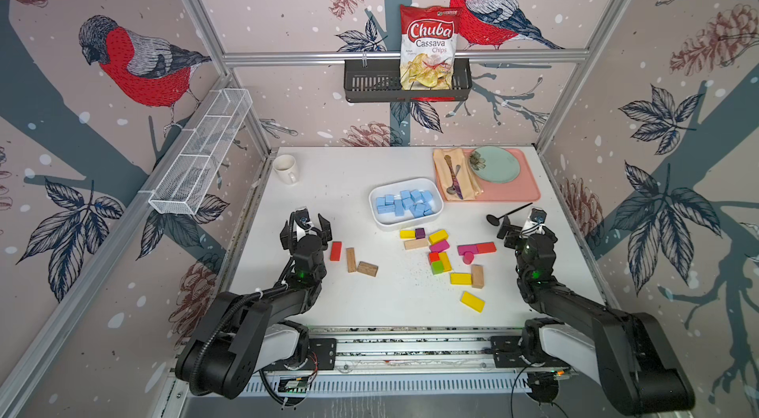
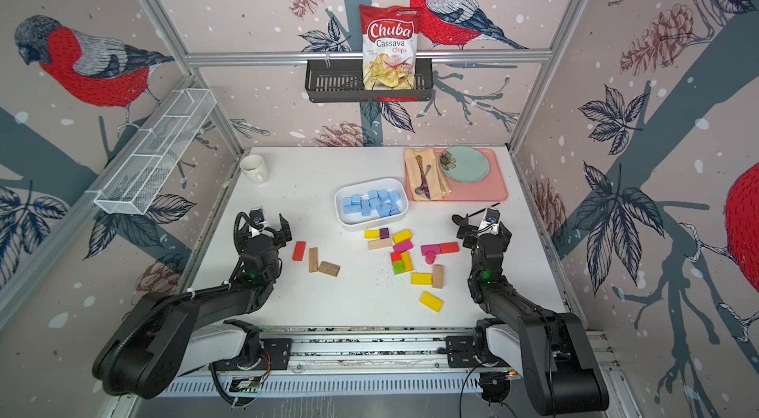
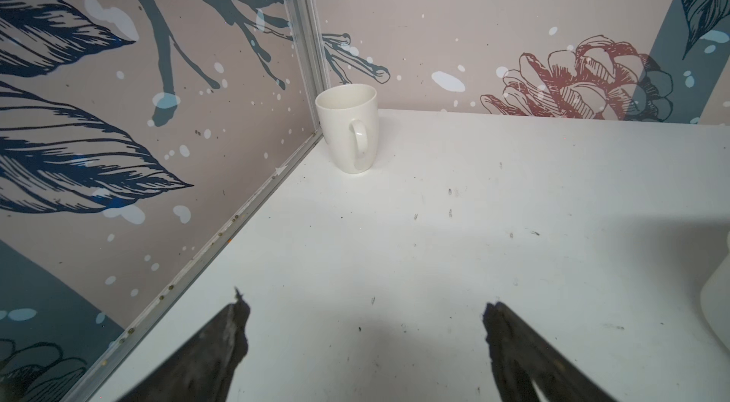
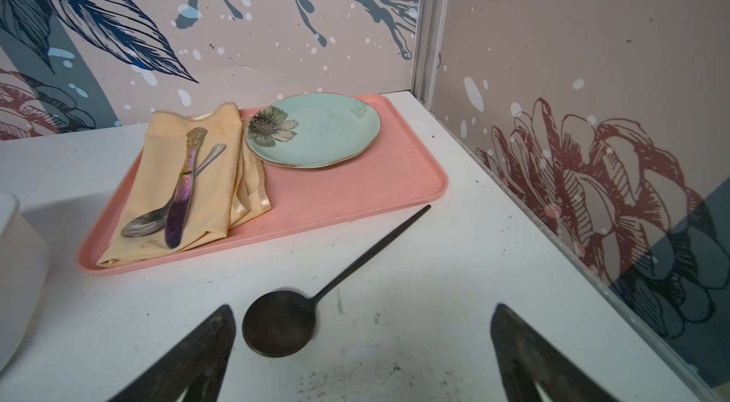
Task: Pick out the blue building blocks
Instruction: Reset both arms
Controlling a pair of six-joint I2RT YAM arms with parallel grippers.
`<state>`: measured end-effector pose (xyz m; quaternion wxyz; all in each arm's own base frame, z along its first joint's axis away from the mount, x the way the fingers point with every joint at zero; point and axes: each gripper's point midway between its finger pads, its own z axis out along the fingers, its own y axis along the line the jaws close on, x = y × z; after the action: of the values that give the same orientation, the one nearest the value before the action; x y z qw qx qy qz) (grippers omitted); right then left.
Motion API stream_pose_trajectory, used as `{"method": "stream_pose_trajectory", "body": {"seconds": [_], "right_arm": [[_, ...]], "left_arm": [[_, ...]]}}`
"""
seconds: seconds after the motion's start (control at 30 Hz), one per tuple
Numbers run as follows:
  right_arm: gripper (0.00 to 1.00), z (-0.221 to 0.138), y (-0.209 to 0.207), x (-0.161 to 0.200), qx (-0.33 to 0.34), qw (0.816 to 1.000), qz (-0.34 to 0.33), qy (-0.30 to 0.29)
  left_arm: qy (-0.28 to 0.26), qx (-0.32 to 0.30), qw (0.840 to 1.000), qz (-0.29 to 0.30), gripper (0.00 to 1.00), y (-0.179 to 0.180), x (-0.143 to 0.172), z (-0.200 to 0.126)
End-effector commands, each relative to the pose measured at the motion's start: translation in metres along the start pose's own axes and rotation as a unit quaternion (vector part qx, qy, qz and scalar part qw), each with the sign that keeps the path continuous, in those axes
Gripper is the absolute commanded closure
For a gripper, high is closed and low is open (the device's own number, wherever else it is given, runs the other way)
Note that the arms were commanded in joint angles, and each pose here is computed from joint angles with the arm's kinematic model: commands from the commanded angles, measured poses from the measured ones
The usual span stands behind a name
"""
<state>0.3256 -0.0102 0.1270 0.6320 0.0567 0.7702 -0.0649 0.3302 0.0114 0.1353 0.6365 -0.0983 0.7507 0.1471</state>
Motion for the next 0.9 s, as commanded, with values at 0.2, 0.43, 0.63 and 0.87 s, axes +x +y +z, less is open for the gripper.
{"method": "stream_pose_trajectory", "body": {"seconds": [0.2, 0.43, 0.63, 0.87], "right_arm": [[0.00, 0.021, 0.029, -0.027, -0.079, 0.995, -0.018, -0.057], [0.01, 0.023, 0.021, -0.016, -0.086, 0.993, 0.004, -0.079], [0.00, 0.044, 0.011, -0.008, -0.053, 0.998, 0.019, -0.030], [0.01, 0.047, 0.007, -0.007, -0.040, 0.999, 0.027, -0.024]], "left_arm": [[-0.044, -0.012, 0.998, -0.031, 0.04, 0.011, -0.017, 0.022], [-0.025, 0.016, 0.999, -0.027, 0.04, 0.004, -0.001, 0.040], [-0.005, 0.036, 0.999, -0.034, 0.04, 0.000, 0.002, 0.047], [-0.001, 0.042, 0.998, -0.035, 0.04, 0.000, 0.003, 0.049]]}}
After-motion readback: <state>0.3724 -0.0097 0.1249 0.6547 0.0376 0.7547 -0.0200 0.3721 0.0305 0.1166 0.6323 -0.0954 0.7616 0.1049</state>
